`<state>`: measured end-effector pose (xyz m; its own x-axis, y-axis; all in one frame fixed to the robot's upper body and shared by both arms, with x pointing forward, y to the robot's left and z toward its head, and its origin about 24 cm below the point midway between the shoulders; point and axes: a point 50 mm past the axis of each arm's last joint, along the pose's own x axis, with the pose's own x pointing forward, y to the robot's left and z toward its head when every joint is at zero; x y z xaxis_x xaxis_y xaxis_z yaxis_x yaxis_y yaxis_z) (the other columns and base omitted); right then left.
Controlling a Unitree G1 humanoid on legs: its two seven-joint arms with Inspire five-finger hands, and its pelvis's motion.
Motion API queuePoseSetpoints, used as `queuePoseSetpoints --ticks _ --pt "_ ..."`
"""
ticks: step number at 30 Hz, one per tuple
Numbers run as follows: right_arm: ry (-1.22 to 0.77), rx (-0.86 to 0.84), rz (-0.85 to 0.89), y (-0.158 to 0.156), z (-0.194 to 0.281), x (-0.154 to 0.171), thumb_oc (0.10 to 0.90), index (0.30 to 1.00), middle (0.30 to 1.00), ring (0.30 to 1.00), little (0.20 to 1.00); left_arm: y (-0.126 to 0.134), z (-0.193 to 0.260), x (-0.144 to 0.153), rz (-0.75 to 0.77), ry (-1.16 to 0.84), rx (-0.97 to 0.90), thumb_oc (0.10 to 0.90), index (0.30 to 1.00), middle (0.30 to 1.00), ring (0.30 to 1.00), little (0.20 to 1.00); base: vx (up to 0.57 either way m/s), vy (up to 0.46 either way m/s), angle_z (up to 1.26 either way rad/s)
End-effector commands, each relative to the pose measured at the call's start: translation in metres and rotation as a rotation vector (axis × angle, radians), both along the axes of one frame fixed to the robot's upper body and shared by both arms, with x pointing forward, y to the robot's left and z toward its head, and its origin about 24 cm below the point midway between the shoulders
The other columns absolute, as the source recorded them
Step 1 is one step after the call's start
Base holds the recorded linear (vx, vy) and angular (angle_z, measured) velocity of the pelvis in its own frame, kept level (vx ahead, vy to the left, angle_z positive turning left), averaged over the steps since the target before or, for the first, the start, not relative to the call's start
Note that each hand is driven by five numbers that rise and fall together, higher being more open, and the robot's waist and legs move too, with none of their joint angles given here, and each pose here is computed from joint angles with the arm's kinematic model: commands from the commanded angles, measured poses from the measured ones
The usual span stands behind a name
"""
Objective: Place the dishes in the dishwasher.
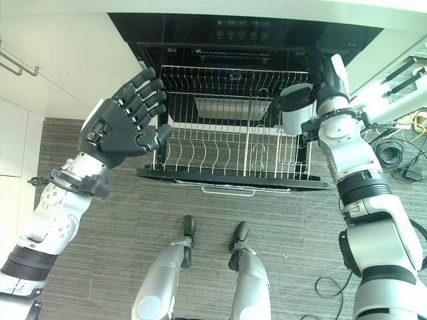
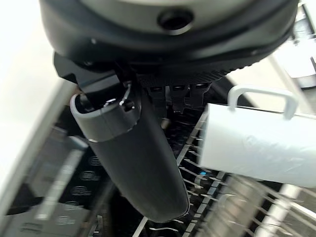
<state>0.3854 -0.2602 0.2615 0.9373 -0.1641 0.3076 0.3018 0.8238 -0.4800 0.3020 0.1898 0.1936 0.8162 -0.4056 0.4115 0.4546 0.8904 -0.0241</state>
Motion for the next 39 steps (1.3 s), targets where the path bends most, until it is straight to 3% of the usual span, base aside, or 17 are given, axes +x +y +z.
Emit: queuePoseSetpoints --ticks 1,15,22,27,34,39 --pt "-0.190 -0.063 0.003 0.001 0.049 -0.013 0.800 0.900 0.900 0.900 0.900 -0.017 0.039 -0.019 -0.099 -0.246 -0.101 0.800 0.900 0.900 0.900 0.900 0.00 0.000 0.00" --pt "-0.308 -0.028 0.007 0.003 0.057 -0.024 0.800 0.900 0.900 0.900 0.900 -0.015 0.040 -0.023 -0.089 -0.265 -0.107 0.800 0.900 0.900 0.900 0.900 0.00 0.002 0.00" --pt "-0.392 0.317 0.166 0.017 0.017 -0.050 0.800 0.900 0.900 0.900 0.900 -0.012 0.036 -0.037 -0.047 -0.330 -0.169 0.800 0.900 0.900 0.900 0.900 0.03 0.025 -0.03" --pt "-0.385 0.452 0.278 0.038 -0.026 -0.075 0.800 0.900 0.900 0.900 0.900 -0.007 0.033 -0.047 0.002 -0.383 -0.220 0.800 0.900 0.900 0.900 0.900 0.03 0.029 -0.04" --pt "-0.305 0.527 0.312 0.036 -0.073 -0.109 0.800 0.900 0.900 0.900 0.900 -0.001 0.006 -0.062 0.025 -0.312 -0.270 0.800 0.900 0.900 0.900 0.900 0.09 0.105 -0.11" --pt "-0.320 0.562 0.300 0.026 -0.081 -0.123 0.800 0.900 0.900 0.900 0.900 0.007 -0.004 -0.069 0.053 -0.285 -0.223 0.800 0.900 0.900 0.900 0.900 0.10 0.202 -0.20"
